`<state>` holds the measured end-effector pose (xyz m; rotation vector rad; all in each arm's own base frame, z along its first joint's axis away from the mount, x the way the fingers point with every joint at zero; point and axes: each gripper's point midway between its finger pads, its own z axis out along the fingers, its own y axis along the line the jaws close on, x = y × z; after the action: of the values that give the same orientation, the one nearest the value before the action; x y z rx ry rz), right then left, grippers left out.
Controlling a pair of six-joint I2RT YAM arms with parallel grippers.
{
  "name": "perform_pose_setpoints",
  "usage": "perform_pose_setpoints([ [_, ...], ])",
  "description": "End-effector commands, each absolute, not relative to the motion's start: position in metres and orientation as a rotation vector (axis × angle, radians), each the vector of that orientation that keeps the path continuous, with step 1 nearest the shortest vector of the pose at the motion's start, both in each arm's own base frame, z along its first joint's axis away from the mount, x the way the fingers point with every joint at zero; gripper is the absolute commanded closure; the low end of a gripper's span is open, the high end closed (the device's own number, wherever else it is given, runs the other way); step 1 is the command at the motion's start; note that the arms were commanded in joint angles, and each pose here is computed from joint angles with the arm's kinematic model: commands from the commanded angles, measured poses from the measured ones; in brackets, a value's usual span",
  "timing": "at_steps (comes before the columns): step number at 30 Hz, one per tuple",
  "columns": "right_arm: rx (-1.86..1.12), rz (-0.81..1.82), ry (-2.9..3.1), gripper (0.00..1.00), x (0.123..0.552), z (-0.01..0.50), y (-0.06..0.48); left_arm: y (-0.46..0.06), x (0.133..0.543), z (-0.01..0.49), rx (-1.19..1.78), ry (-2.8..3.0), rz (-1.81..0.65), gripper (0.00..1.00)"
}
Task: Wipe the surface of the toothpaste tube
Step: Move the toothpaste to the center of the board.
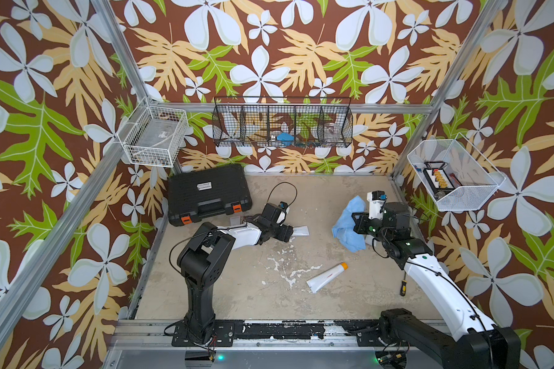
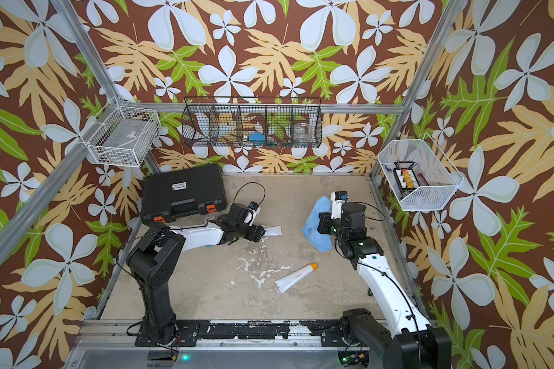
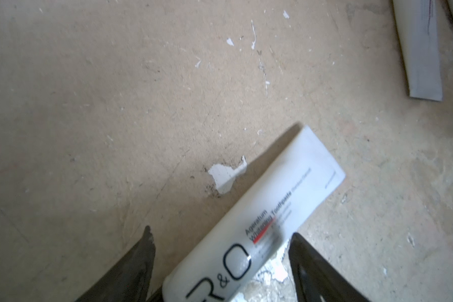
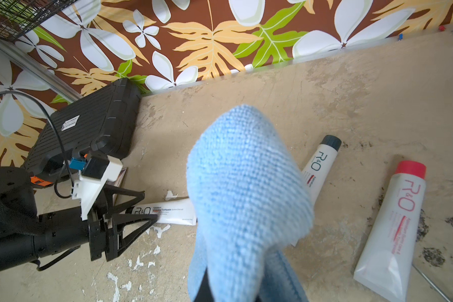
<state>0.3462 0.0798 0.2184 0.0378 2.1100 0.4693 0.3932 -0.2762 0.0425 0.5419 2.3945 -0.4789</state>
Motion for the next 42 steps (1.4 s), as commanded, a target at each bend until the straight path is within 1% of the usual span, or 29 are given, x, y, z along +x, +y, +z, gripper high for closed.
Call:
perform_pose_setpoints([
  [1, 0.035, 0.448, 2.103, 1.0, 0.348, 0.222, 0.078, -0.28, 0.386, 0.048, 0.534, 2.372, -0.55, 0.19],
  [6, 0.031, 0.44, 2.102, 1.0, 0.35, 0.224, 0.077, -0.277, 0.37, 0.047, 0.532, 2.377, -0.598, 0.21],
  [10, 0.026, 0.445, 2.107, 1.0, 0.351, 0.222, 0.078, -0.269, 0.363, 0.042, 0.529, 2.381, -0.559, 0.22],
  [14, 0.019, 0.468, 2.11, 1.0, 0.352, 0.221, 0.082, -0.273, 0.354, 0.033, 0.588, 2.38, -0.494, 0.24],
  [20, 0.006, 0.49, 2.123, 1.0, 0.354, 0.217, 0.086, -0.274, 0.353, 0.018, 0.611, 2.393, -0.412, 0.34],
  [24, -0.007, 0.512, 2.138, 1.0, 0.355, 0.212, 0.09, -0.274, 0.356, 0.016, 0.604, 2.397, -0.391, 0.47],
  [27, -0.01, 0.52, 2.148, 1.0, 0.356, 0.209, 0.091, -0.274, 0.356, 0.016, 0.618, 2.395, -0.374, 0.55],
  [37, -0.012, 0.585, 2.159, 1.0, 0.356, 0.201, 0.099, -0.279, 0.335, 0.016, 0.704, 2.393, -0.376, 0.68],
  [42, -0.07, 0.838, 2.199, 1.0, 0.354, 0.184, 0.132, -0.292, 0.312, 0.018, 0.816, 2.358, -0.376, 0.7],
])
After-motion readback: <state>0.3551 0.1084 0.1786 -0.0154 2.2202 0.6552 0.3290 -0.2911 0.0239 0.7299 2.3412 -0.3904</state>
